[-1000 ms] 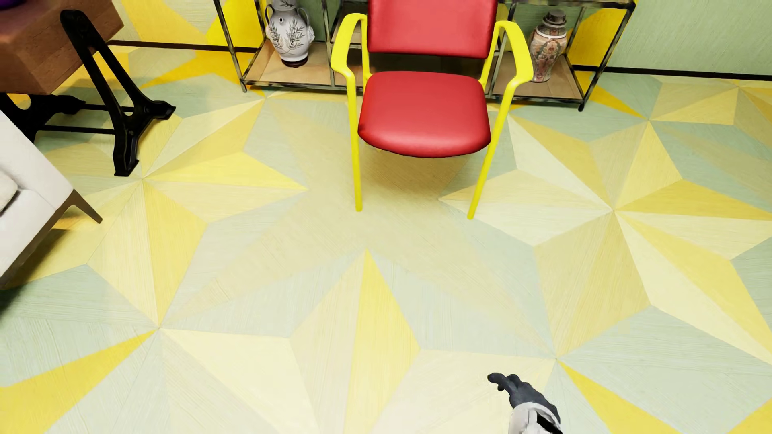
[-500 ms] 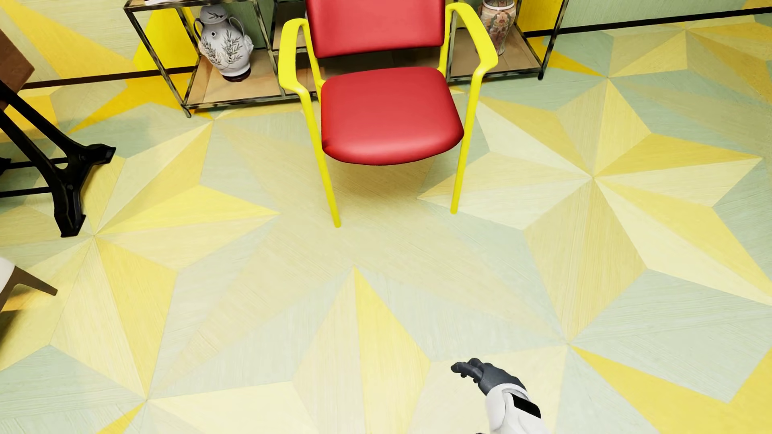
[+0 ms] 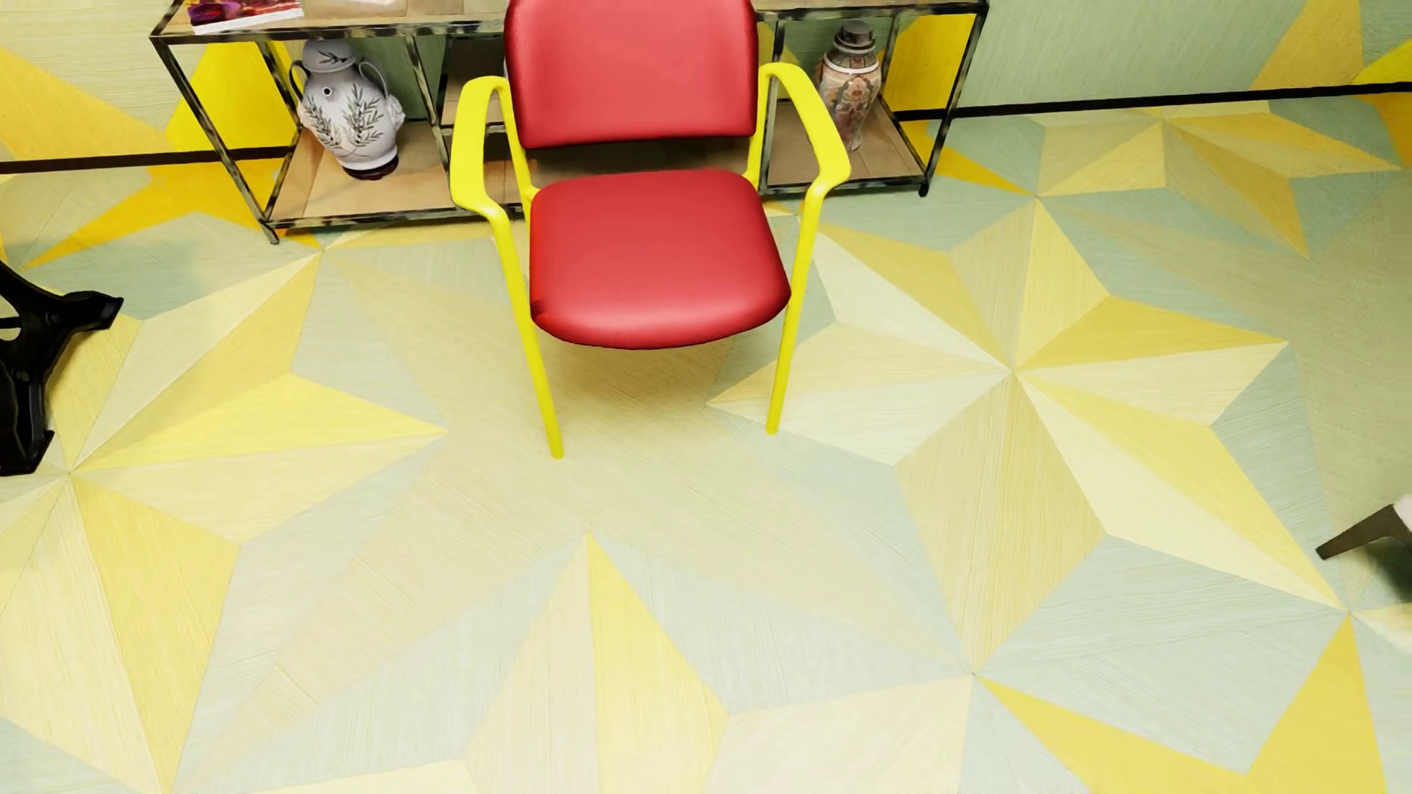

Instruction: Move towards officechair

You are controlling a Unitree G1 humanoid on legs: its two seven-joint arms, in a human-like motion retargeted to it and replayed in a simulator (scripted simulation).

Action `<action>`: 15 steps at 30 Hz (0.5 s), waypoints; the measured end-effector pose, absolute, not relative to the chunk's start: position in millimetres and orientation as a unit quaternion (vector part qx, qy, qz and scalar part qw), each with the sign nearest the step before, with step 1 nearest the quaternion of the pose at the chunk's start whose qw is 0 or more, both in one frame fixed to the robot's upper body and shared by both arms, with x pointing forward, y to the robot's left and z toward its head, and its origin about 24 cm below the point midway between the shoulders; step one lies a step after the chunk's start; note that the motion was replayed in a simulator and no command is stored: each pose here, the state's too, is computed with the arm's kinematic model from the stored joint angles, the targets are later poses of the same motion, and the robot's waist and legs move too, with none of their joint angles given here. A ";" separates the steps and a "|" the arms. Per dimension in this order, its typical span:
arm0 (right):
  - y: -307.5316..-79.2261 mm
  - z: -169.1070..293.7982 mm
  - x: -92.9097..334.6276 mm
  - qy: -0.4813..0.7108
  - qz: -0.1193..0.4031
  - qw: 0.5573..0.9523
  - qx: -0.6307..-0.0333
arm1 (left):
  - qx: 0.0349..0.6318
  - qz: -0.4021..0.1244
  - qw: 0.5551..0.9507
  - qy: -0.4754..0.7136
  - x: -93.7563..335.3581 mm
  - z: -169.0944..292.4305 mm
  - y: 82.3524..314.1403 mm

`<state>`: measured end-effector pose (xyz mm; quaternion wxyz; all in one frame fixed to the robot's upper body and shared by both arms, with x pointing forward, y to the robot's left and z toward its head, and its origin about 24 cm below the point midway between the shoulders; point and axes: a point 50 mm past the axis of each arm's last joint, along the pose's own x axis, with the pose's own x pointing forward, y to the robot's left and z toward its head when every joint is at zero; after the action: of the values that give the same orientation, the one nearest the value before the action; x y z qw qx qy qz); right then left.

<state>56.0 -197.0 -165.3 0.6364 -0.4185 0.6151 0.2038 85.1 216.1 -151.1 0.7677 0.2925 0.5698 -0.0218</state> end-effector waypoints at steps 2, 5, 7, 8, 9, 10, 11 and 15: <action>-187.4 -159.1 89.5 0.565 0.196 0.672 -0.437 | 0.284 -0.047 0.744 0.603 74.2 -157.6 208.5; -167.9 -142.3 138.2 0.469 0.170 0.745 -0.444 | 0.277 -0.038 0.744 0.607 70.2 -158.7 205.9; -156.5 -131.8 159.7 0.423 0.163 0.771 -0.446 | 0.284 -0.034 0.755 0.590 75.3 -156.7 204.1; -151.8 -127.4 167.8 0.406 0.163 0.780 -0.447 | 0.285 -0.034 0.763 0.579 79.8 -155.0 203.6; -148.4 -124.0 173.6 0.393 0.165 0.785 -0.449 | 0.288 -0.032 0.771 0.567 84.8 -152.8 203.9; -146.0 -122.0 177.4 0.385 0.169 0.786 -0.452 | 0.291 -0.029 0.777 0.557 89.7 -150.5 204.6; -144.7 -121.3 179.3 0.383 0.175 0.785 -0.455 | 0.296 -0.024 0.782 0.547 94.4 -148.2 205.8; -150.9 -129.8 169.8 0.414 0.189 0.760 -0.465 | 0.313 -0.016 0.794 0.520 107.4 -141.3 210.1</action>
<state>169.8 -150.9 -129.8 0.7595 -0.4652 0.4135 0.1889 107.4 210.1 -141.3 0.7943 0.3130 0.5204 -0.0156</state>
